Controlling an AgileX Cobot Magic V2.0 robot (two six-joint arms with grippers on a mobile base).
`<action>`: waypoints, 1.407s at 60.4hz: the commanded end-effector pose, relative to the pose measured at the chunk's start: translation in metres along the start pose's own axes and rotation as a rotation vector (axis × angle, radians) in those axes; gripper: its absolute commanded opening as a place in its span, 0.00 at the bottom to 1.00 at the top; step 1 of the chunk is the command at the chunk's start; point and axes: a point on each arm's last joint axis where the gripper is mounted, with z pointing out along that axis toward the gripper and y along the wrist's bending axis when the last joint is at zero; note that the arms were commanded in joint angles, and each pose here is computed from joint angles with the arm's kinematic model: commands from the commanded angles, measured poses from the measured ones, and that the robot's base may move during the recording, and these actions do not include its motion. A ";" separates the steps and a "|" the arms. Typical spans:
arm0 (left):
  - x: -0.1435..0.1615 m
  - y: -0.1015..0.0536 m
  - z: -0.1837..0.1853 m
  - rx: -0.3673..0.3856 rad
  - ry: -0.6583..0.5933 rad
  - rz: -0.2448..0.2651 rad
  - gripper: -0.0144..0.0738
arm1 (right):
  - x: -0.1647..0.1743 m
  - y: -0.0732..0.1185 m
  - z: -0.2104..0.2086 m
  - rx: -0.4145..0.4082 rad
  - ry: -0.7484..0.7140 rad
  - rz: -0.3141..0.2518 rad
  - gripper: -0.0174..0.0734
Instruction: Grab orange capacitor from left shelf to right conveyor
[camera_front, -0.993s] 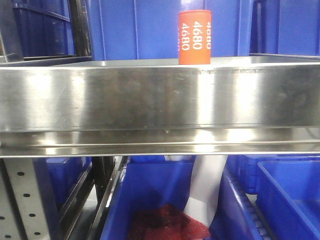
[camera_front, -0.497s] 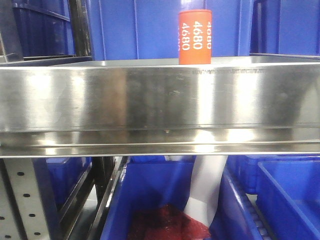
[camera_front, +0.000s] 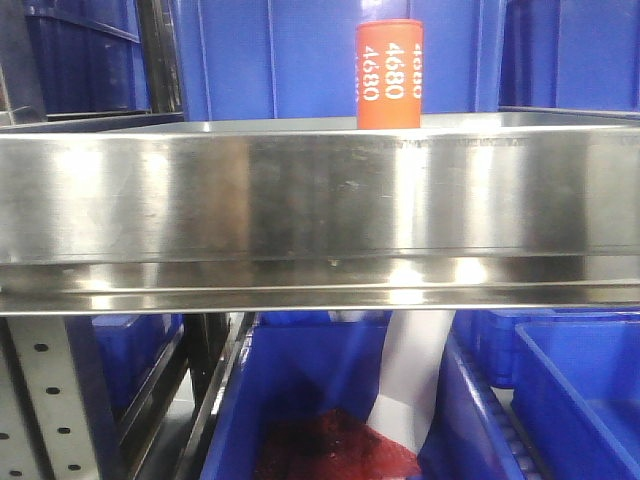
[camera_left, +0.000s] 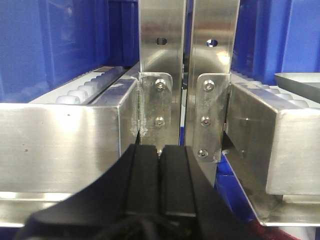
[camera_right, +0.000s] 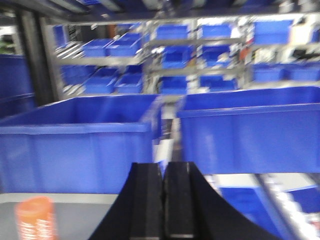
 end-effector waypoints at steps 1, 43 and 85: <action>0.001 0.000 0.000 0.005 -0.070 -0.013 0.02 | -0.020 0.007 0.016 -0.062 -0.043 0.038 0.30; 0.001 0.000 0.000 0.005 -0.070 -0.013 0.02 | 0.064 0.102 0.157 -0.410 0.284 0.015 0.88; 0.001 0.000 0.000 0.007 -0.070 -0.013 0.02 | 0.128 0.123 0.215 -0.389 0.331 0.002 0.71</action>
